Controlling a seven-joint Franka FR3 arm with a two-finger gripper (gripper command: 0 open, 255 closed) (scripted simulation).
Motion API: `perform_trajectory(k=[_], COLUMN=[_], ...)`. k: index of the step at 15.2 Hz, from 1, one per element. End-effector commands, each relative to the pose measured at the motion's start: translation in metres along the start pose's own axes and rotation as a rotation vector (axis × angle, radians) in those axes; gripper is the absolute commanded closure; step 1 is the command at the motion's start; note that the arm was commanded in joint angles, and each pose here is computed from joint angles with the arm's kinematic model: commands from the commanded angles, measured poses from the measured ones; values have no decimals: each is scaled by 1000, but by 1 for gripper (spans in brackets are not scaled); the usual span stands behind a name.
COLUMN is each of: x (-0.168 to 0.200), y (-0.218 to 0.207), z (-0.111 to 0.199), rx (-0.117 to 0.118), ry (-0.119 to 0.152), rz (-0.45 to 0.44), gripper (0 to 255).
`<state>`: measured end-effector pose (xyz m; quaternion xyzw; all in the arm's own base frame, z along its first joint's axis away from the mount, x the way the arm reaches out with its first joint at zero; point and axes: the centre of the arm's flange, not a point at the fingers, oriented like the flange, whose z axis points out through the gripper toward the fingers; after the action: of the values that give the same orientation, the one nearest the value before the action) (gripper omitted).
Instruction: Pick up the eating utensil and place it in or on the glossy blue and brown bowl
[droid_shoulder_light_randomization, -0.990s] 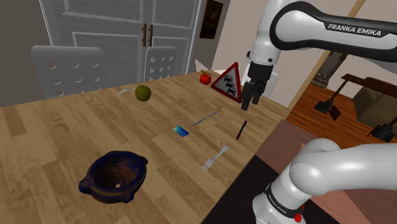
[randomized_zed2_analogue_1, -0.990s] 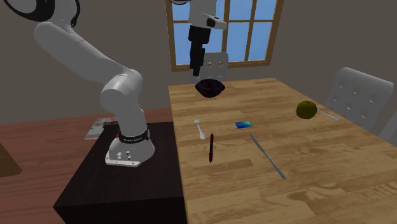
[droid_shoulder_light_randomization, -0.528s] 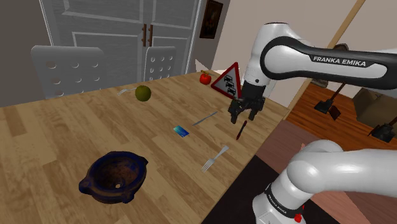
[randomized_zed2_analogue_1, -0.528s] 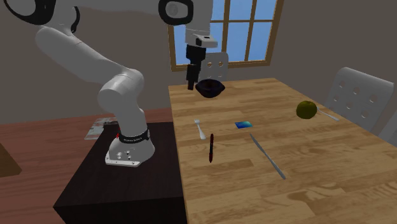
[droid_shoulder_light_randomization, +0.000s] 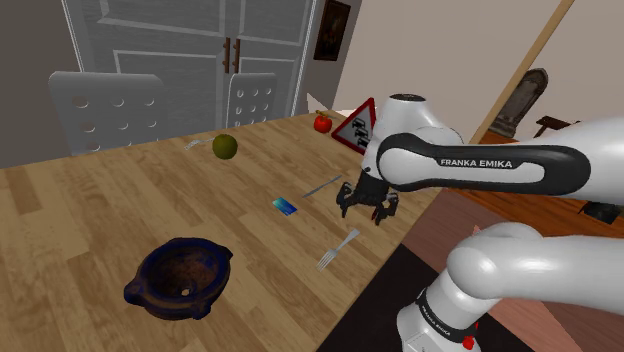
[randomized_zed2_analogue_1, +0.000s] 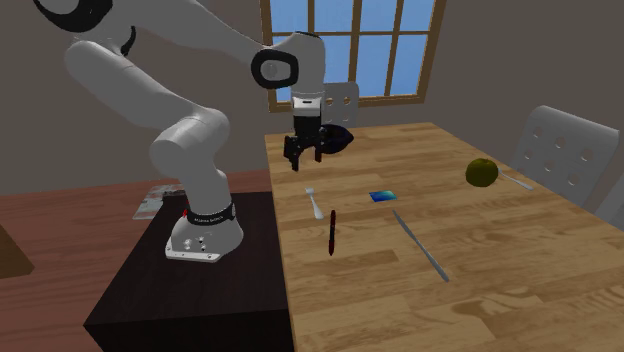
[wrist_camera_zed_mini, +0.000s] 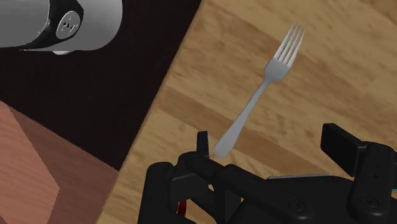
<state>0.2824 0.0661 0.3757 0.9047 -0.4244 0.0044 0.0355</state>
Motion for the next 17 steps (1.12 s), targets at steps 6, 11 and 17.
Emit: perform_trajectory(k=[6,11,17], x=[-1,1,2], y=[-20,-20,-20], z=[86,112,126], rx=[0,0,0], ry=[86,86,86], rz=[522,522,522], gripper=[0,0,0])
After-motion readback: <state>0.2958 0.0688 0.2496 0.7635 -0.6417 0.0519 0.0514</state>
